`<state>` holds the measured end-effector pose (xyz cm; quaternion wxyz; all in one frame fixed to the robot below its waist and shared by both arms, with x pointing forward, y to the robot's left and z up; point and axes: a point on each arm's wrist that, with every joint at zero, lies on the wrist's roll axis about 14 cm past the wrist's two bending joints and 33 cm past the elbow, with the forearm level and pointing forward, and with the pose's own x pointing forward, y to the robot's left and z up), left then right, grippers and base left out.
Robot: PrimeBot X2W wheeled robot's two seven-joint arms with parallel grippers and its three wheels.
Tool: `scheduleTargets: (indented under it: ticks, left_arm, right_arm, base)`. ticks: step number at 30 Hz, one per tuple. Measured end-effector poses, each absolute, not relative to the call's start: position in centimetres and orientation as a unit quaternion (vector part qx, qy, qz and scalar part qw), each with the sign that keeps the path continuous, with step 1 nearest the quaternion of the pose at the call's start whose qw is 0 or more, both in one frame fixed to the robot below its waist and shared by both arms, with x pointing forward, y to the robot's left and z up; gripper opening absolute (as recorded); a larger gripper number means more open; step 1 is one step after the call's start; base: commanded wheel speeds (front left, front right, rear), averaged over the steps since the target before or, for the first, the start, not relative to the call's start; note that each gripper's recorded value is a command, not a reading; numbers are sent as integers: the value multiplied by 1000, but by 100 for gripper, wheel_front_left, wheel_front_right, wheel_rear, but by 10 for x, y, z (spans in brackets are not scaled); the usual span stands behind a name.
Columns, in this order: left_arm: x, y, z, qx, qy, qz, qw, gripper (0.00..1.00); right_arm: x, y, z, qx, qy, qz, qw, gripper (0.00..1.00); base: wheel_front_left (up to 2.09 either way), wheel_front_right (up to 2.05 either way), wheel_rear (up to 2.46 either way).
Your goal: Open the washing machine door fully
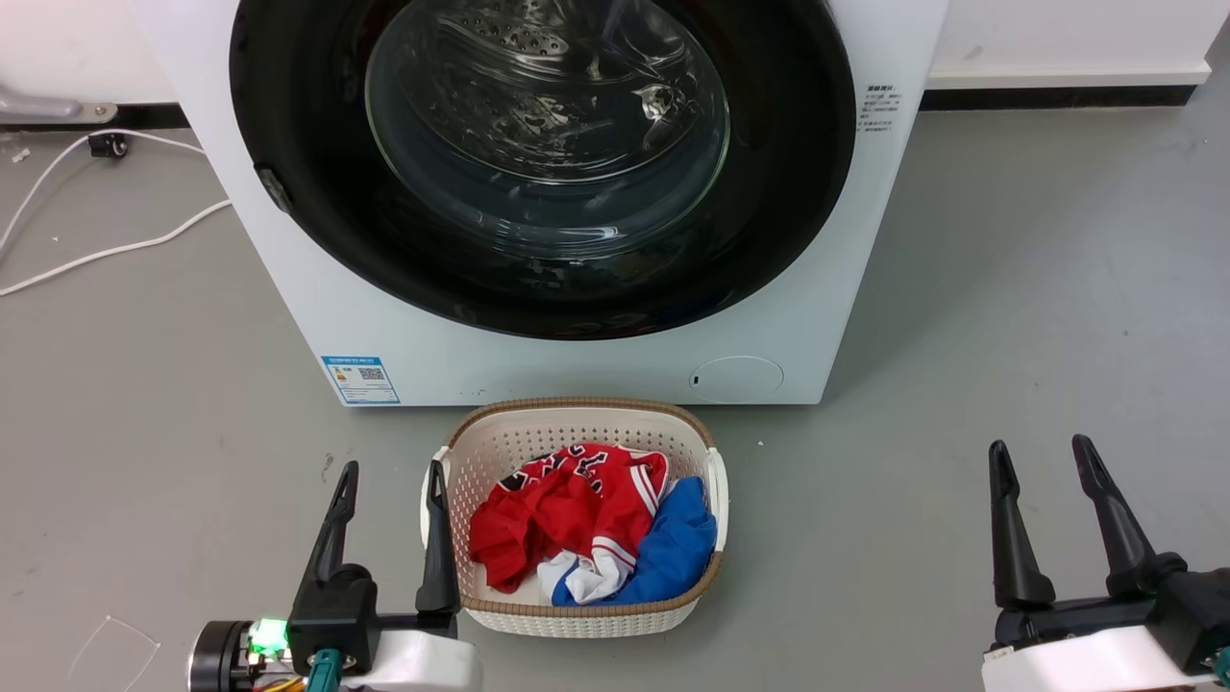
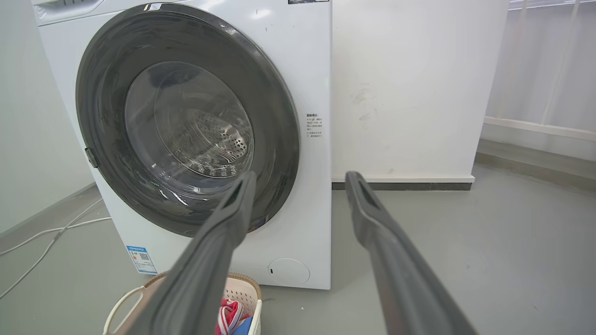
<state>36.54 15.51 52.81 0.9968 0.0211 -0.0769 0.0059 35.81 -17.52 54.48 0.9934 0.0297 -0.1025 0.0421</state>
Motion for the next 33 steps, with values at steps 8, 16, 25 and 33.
scheduleTargets:
  ticks: [8,16,25,33]
  left_arm:
    - [365,157,528,23,-76,9,997,100]
    - [365,158,526,24,-74,11,997,100]
    - [365,158,526,23,-74,9,997,100]
    - [364,157,525,24,-73,8,997,100]
  right_arm:
    - [358,-175,544,31,-101,43,993,100]
    - [358,-173,541,32,-97,45,994,0]
    - [359,-172,541,139,-99,39,985,0]
    - [360,-176,541,315,-102,21,943,0]
  base:
    - [0,0,0]
    - [0,0,0]
    - [0,0,0]
    - [0,0,0]
